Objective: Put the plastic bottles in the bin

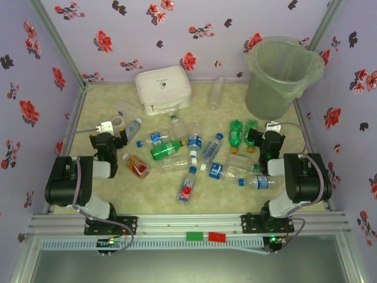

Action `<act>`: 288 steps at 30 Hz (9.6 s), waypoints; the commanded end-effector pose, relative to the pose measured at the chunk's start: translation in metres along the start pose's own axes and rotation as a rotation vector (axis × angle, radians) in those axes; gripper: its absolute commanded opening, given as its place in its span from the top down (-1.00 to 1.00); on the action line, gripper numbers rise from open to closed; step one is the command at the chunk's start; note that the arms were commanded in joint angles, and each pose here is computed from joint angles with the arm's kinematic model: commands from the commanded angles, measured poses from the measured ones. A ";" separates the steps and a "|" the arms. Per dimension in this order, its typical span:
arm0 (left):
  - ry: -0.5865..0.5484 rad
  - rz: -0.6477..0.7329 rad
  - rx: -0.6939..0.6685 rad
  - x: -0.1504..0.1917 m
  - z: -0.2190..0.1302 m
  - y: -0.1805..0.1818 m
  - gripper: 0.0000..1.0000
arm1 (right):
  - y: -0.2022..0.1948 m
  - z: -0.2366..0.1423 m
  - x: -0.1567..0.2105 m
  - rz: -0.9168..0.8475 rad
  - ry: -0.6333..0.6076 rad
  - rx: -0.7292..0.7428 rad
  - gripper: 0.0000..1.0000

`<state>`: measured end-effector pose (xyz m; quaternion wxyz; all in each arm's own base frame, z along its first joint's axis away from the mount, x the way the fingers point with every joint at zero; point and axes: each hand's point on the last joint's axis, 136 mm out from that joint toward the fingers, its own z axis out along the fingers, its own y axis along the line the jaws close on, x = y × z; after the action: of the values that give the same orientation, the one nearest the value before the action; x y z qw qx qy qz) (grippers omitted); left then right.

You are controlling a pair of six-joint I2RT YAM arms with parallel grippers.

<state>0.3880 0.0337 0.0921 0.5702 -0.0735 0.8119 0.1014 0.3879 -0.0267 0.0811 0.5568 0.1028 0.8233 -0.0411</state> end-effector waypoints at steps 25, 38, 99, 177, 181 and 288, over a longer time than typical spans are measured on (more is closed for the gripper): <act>0.236 -0.415 0.139 -0.174 -0.051 -0.031 -0.99 | 0.033 -0.043 -0.041 0.194 0.647 0.000 -0.98; 0.473 -0.350 0.320 -0.138 -0.053 -0.164 -0.99 | 0.045 -0.006 0.000 0.026 0.859 -0.048 -0.70; 0.512 -0.543 0.618 -0.113 -0.065 -0.169 -0.99 | 0.039 -0.004 -0.394 0.319 -0.158 -0.081 0.12; 0.409 -0.541 0.263 -0.078 -0.054 -0.027 -0.99 | 0.256 0.160 -0.046 0.293 0.505 -0.014 -0.99; 0.416 -0.543 0.258 -0.078 -0.058 -0.025 -0.99 | 0.269 0.174 -0.033 0.301 0.526 -0.053 -0.97; 0.594 -0.315 0.337 -0.053 -0.075 -0.061 -0.99 | 0.165 -0.053 -0.251 0.148 0.232 -0.305 -0.99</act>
<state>0.3776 -0.0478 0.1860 0.3699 -0.1426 0.9022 -0.1698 0.4754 0.0874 0.3677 0.4925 0.1104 0.8536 0.1290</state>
